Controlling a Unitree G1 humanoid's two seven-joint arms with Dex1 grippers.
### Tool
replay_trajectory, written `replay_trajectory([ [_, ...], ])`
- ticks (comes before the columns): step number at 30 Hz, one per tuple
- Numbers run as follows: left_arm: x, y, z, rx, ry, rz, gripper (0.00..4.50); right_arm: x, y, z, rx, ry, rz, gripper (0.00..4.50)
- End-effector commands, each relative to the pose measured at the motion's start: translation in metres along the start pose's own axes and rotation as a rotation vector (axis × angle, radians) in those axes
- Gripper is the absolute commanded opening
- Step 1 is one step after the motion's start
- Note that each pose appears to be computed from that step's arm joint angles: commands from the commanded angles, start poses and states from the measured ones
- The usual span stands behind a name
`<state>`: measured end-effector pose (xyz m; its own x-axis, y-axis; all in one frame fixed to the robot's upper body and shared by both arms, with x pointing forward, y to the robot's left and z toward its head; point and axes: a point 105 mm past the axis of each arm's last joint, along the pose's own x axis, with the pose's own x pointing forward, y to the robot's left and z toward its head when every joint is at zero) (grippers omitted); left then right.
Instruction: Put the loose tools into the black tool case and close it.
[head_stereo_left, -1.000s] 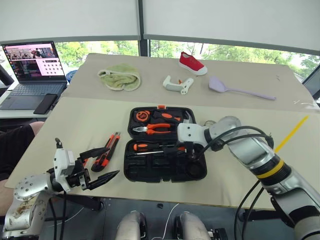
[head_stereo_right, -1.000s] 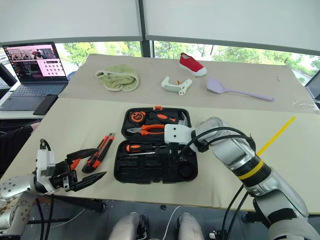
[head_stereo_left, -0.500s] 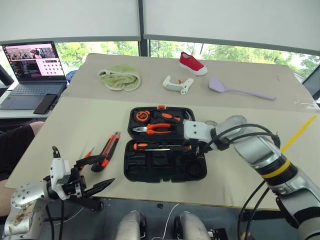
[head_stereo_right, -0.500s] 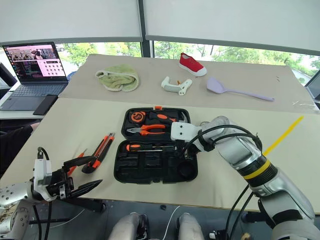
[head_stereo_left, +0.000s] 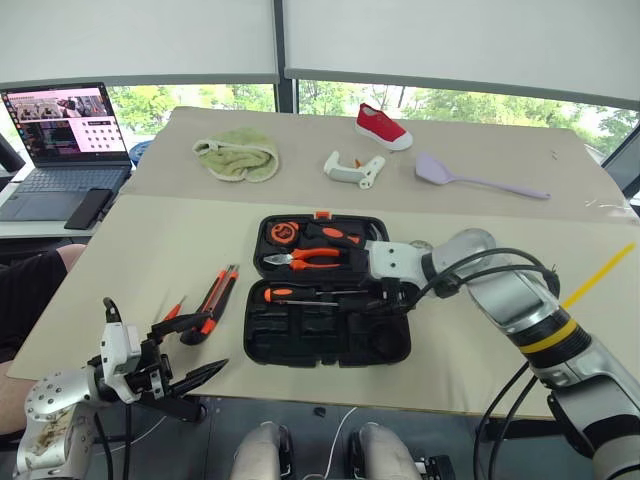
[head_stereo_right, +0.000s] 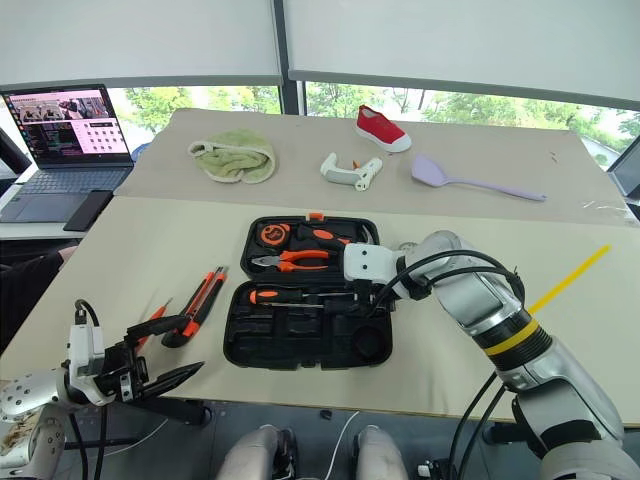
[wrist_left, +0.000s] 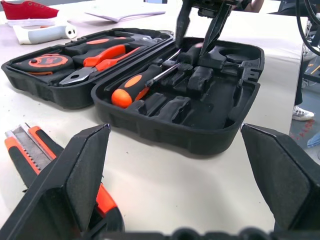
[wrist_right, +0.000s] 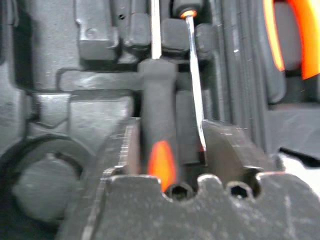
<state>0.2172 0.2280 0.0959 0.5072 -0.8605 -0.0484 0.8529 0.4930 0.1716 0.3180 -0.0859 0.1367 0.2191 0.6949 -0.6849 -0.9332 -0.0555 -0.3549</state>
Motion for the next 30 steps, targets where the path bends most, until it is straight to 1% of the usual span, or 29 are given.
replay_trajectory([
  [1,-0.001,0.002,0.004,0.02,-0.01,0.007,4.5,-0.016,-0.009,0.035,-0.094,-0.173,-0.029,3.61],
  [3,0.0,0.003,0.006,0.024,-0.01,0.008,4.5,-0.026,-0.013,0.043,-0.085,-0.227,-0.043,3.61],
  [4,0.0,0.004,0.007,0.026,-0.008,0.01,4.5,-0.03,-0.015,0.041,-0.049,-0.254,-0.055,3.33],
  [6,0.0,0.006,0.009,0.03,-0.008,0.015,4.5,-0.03,-0.012,0.031,-0.007,-0.251,-0.046,2.81],
  [8,0.002,0.007,0.01,0.031,-0.008,0.016,4.5,-0.021,-0.007,0.023,0.019,-0.251,-0.044,2.15],
  [11,0.006,0.007,0.013,0.029,-0.006,0.009,4.5,-0.003,-0.001,0.025,0.065,-0.315,-0.045,1.12],
  [12,0.007,0.006,0.014,0.026,-0.004,0.002,4.5,0.004,0.006,0.022,0.045,-0.303,-0.012,0.7],
  [13,0.008,0.006,0.014,0.023,0.001,-0.004,4.5,0.01,0.01,0.019,0.037,-0.292,-0.001,0.45],
  [14,0.009,0.006,0.016,0.024,0.004,-0.008,4.5,0.016,0.014,0.015,0.044,-0.279,0.008,0.07],
  [17,0.01,0.008,0.019,0.028,0.008,-0.009,4.5,0.029,0.019,0.001,0.056,-0.226,0.022,0.02],
  [21,0.005,0.011,0.019,0.028,0.021,-0.006,4.5,0.038,0.022,-0.013,0.061,-0.16,0.032,0.02],
  [23,0.004,0.011,0.019,0.029,0.026,-0.004,4.5,0.04,0.019,-0.014,0.086,-0.163,0.015,0.02],
  [26,0.002,0.011,0.019,0.028,0.03,-0.002,4.5,0.04,0.015,-0.008,0.116,-0.199,0.013,0.02],
  [28,0.001,0.01,0.019,0.027,0.032,0.0,4.5,0.035,0.015,0.004,0.149,-0.266,0.03,0.02],
  [30,0.0,0.009,0.02,0.026,0.035,0.001,4.5,0.024,0.019,0.02,0.149,-0.362,0.077,0.02],
])
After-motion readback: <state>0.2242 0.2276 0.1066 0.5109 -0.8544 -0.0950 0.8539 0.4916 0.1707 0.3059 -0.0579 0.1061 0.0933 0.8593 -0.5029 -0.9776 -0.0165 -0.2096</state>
